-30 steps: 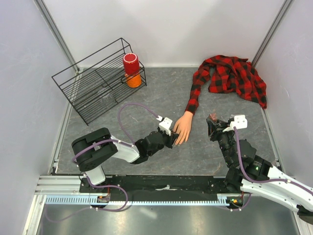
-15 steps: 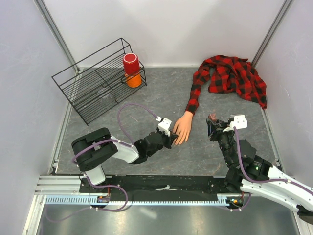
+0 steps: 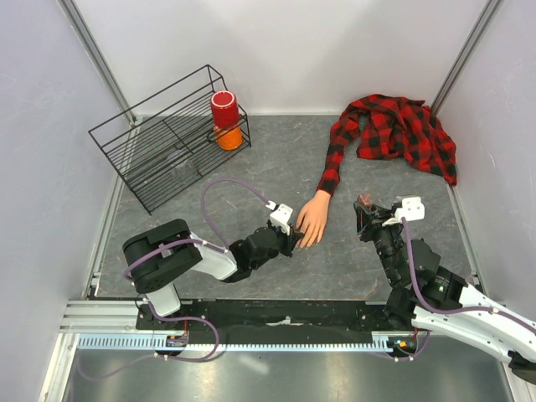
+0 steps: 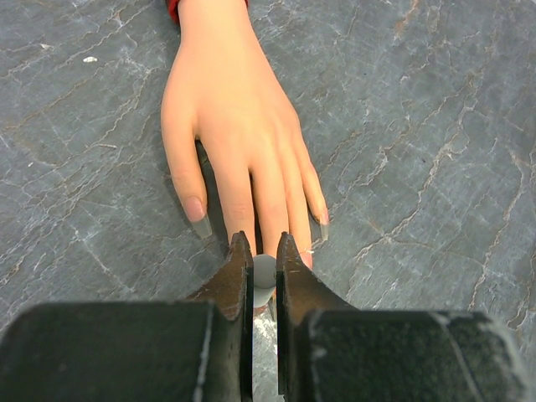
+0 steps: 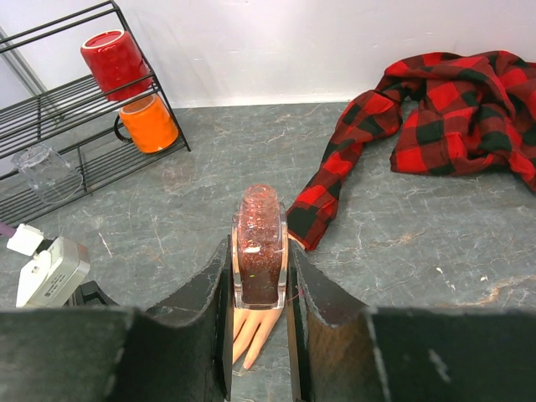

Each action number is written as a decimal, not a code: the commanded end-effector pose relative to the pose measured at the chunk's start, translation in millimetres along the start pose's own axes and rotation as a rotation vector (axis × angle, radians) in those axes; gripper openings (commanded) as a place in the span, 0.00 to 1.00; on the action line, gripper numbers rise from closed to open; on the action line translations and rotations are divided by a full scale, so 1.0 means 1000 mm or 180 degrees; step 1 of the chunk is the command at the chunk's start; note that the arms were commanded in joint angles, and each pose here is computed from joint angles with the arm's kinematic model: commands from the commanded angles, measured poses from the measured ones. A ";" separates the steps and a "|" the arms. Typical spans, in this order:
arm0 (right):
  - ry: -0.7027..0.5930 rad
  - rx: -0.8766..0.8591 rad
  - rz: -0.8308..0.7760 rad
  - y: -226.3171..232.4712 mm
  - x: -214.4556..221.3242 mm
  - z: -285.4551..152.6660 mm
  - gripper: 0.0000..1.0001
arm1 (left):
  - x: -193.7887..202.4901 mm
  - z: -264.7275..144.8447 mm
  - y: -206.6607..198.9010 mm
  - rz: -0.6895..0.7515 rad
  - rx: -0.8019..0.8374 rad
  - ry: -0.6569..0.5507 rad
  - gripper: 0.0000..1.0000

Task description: Paint the nails

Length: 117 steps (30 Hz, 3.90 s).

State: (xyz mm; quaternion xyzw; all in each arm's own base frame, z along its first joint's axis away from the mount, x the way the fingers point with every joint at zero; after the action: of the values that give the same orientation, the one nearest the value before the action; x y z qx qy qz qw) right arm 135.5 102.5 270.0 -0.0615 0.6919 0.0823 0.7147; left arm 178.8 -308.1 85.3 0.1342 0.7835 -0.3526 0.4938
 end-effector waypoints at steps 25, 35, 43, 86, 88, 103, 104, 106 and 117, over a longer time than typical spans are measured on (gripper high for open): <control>-0.0083 -0.0013 0.0089 0.000 -0.004 0.000 0.00 | -0.023 0.012 -0.006 0.0097 0.0019 -0.0264 0.02; -0.0080 -0.0018 0.0086 0.000 -0.004 0.000 0.00 | -0.021 0.009 -0.004 0.0040 0.0019 -0.0238 0.02; -0.0086 -0.0023 0.0093 0.000 -0.005 0.000 0.00 | -0.016 0.007 -0.004 -0.0029 0.0078 -0.0179 0.02; -0.0089 -0.0023 0.0092 0.000 -0.004 0.000 0.00 | -0.010 0.002 -0.009 -0.0060 0.0170 -0.0114 0.02; -0.0089 -0.0023 0.0087 0.000 -0.004 0.000 0.00 | -0.011 0.003 -0.010 -0.0058 0.0179 -0.0120 0.02; -0.0078 -0.0062 0.0062 0.003 -0.007 0.002 0.00 | -0.061 -0.005 -0.019 0.0063 0.0120 -0.0462 0.02; -0.0078 -0.0072 0.0057 0.004 -0.008 0.002 0.00 | -0.067 -0.010 -0.018 0.0079 0.0072 -0.0467 0.02; -0.0077 -0.0130 0.0043 0.007 -0.012 0.003 0.00 | -0.084 -0.020 -0.023 0.0068 0.0071 -0.0550 0.02; 0.0144 -0.1919 -0.0446 0.077 -0.039 0.007 0.00 | -0.237 -0.155 -0.074 -0.0098 0.0834 -0.0633 0.02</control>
State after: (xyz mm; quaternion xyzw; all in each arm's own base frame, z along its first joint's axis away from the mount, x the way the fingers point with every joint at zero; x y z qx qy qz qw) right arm 136.7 145.0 286.3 -0.1977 0.6896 0.1434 0.6818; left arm 172.0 -243.7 333.0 0.0957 0.6603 -0.4565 0.5886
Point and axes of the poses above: each gripper's point midway between its finger pads, its own z axis out along the fingers, its own y axis along the line the jaws close on, x = y × z, the point moved 8 cm from there along -z, back along the fingers, and after that the axes turned 10 degrees about -z, right-handed, at the moved point
